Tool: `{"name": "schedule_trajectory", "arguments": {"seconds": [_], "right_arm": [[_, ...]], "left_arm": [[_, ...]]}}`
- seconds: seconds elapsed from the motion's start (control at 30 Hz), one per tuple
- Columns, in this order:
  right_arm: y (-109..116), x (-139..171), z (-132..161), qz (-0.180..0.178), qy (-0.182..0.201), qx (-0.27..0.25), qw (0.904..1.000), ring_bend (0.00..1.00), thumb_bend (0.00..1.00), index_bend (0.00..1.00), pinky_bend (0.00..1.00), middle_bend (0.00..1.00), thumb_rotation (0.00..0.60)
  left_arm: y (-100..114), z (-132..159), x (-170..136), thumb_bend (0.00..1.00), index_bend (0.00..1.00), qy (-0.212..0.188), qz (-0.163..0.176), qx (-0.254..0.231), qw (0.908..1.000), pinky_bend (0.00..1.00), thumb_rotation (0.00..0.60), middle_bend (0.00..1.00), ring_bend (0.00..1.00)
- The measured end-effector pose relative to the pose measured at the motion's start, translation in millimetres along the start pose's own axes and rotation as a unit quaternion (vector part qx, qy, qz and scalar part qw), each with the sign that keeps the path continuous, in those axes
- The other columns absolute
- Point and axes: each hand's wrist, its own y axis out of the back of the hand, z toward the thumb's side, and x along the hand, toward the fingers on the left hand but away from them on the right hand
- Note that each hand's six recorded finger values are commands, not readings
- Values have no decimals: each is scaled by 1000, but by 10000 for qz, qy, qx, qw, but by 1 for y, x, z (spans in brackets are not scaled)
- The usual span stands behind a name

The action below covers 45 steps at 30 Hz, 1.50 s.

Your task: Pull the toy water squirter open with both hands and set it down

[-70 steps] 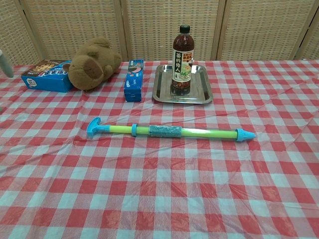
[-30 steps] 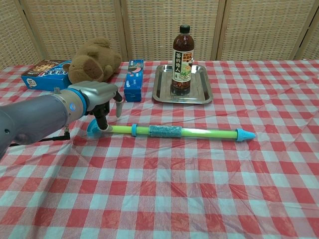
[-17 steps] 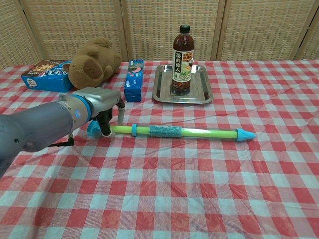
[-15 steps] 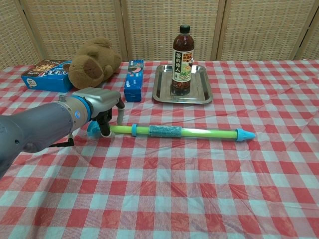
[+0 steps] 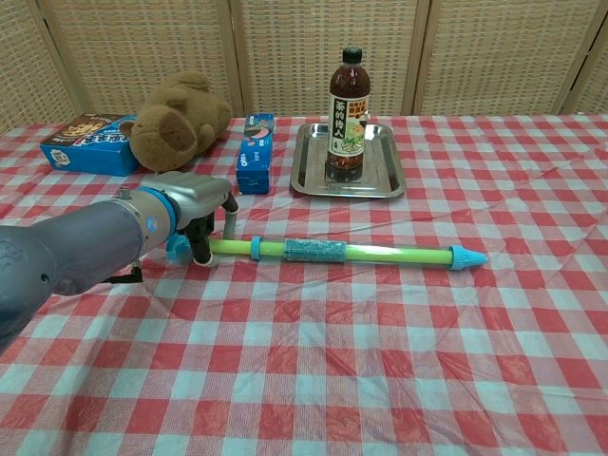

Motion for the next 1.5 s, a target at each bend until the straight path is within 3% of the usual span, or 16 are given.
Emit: {"name": "schedule_trajectory", "arguments": {"seconds": [0.23,0.43,0.67,0.9,1.07,1.3,1.5], "right_arm": [[0,1,1,0,35,-10,10000,0,127,0,0,0,600],[0,2,3,0,56,-16,10000,0,126,0,0,0,600],[0,2,4,24,81,-25,10000,0,126,13,0,0,600],[6,6,19,-224,402,-35,9989,0,127,88,0,0,600],[10,7,28,-442,495,-105,9977,16,127,235,72,77,600],[24,0,45,-906,617,-317,9935,188,132,307,215,255,600],[35,-9,61,-962,678,-280,9927,611,157,357,366,646,600]], "left_arm": [[-4,1,1,510,578,10,-5,4,10000,683,600,881,800],[-1,-2,1,579,728,50,110,-28,9999,683,600,894,809],[12,-5,-7,649,808,43,317,-222,9992,694,600,904,817],[38,-21,-32,655,835,63,521,-404,9978,695,600,907,821],[59,-45,-49,655,835,285,584,-340,9973,696,600,907,821],[92,-85,-67,656,844,819,663,-441,9935,699,600,912,826],[103,-96,-72,656,844,994,681,-518,9914,699,600,912,826]]}}
